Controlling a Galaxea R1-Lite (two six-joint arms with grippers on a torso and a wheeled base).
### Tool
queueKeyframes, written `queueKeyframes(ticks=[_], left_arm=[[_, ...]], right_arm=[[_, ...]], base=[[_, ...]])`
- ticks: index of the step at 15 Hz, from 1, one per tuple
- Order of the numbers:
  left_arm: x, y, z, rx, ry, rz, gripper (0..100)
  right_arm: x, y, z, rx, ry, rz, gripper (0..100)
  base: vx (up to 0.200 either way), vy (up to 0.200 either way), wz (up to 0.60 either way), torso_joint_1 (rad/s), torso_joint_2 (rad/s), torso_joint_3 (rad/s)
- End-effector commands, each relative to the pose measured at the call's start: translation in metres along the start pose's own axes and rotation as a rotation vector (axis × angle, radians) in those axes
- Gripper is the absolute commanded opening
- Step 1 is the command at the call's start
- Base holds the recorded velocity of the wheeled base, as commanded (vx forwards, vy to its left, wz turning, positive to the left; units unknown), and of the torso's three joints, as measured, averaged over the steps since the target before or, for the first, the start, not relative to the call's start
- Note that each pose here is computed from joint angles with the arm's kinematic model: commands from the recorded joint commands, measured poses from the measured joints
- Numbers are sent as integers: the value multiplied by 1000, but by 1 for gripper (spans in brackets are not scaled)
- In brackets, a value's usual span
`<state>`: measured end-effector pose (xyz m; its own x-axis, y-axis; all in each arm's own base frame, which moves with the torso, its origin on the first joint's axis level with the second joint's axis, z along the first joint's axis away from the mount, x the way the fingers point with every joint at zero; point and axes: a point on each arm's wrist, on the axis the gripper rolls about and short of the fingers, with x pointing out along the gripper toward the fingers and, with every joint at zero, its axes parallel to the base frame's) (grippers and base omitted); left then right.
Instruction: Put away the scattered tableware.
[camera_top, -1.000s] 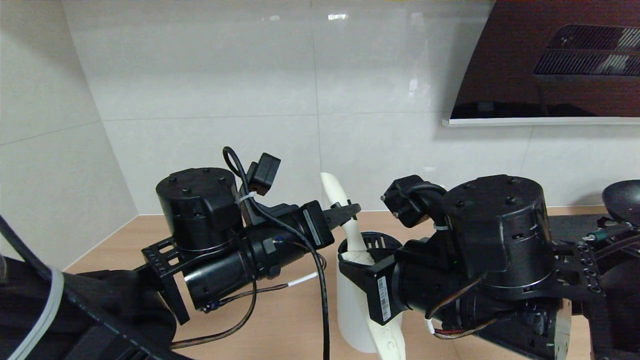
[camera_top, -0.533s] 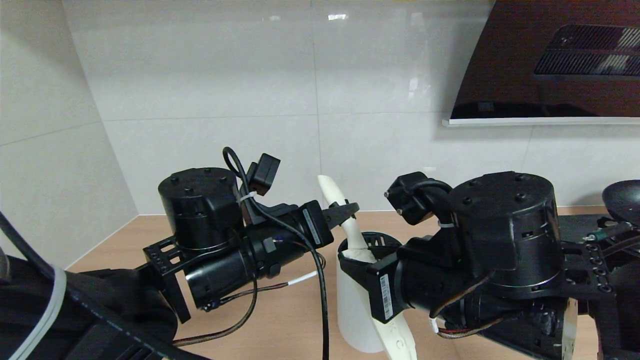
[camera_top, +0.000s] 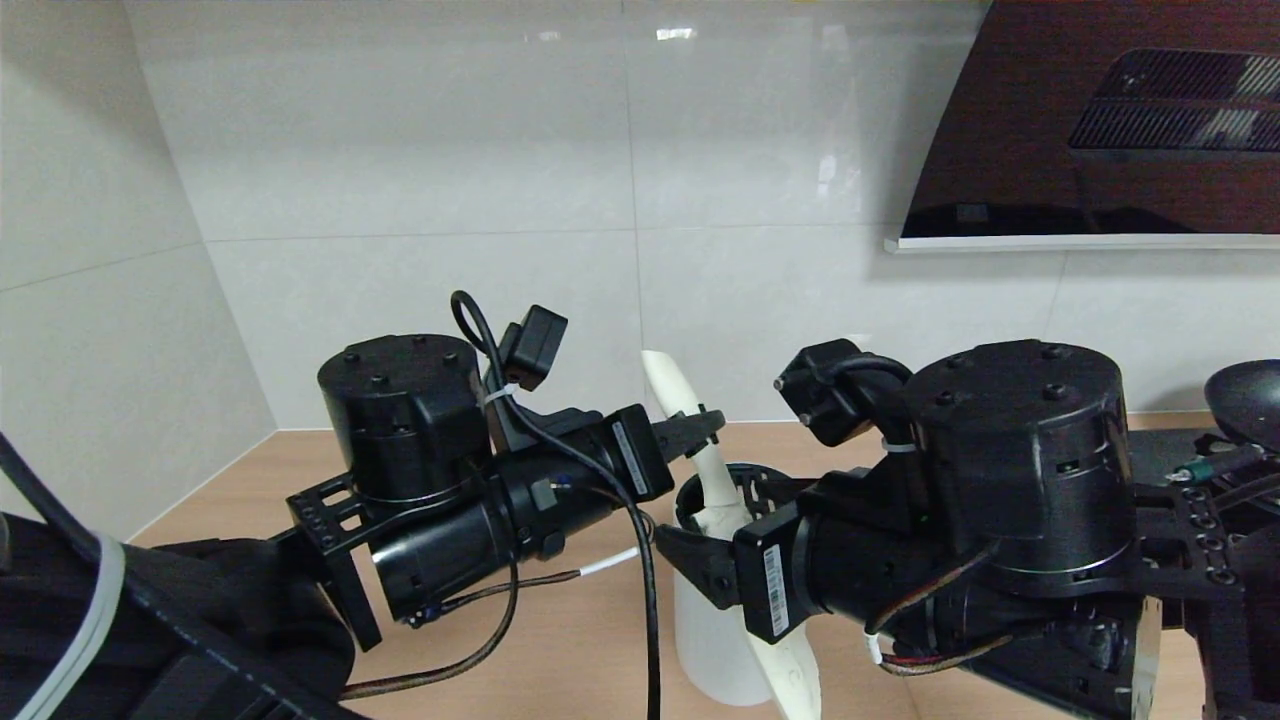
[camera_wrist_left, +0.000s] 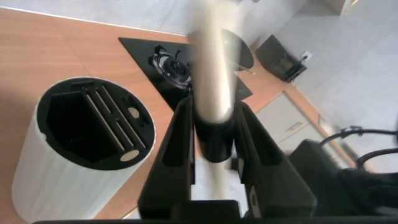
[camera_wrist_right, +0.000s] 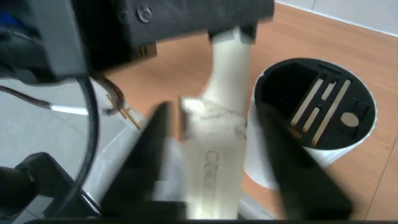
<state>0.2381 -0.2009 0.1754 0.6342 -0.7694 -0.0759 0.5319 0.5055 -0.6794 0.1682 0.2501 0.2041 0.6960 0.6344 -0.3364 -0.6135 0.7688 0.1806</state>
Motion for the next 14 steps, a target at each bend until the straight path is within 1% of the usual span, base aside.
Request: queueKeyframes(ticks=[1,3,4,6,8,9,10,11,13,14], left_arm=[[-1,-2,1,11,-5,-4,0],[-2,-7,7,23,-33,11,0],[-2,-9,11,33,-50,38,0],[4,-16,24,77,-126,147,0],[9,-25,40,113,-205,236,0],[10,-28,44,122,-220,249,0],[14,-33,53,188,-242,301,0],[16,-36,59,258,-254,332,0],[17,-45,70,380,-292,359,0],[17,-47,73,408,-304,370,0]], right_arm=[[-1,0,0,-1,1,2,100],[-5,-1,2,2,-8,3,100],[-8,-1,4,4,-17,5,100],[-22,-10,11,10,-51,-8,100],[-39,-26,19,19,-90,-43,100],[-42,-30,20,13,-96,-52,100],[-49,-43,23,-29,-107,-94,100],[-52,-50,26,-28,-118,-117,100],[-58,-57,30,-17,-140,-141,100],[-58,-58,31,-15,-144,-146,100]], base=[[0,0,0,0,0,0],[0,0,0,0,0,0],[0,0,0,0,0,0],[0,0,0,0,0,0],[0,0,0,0,0,0],[0,0,0,0,0,0],[0,0,0,0,0,0],[0,0,0,0,0,0],[0,0,0,0,0,0],[0,0,0,0,0,0]])
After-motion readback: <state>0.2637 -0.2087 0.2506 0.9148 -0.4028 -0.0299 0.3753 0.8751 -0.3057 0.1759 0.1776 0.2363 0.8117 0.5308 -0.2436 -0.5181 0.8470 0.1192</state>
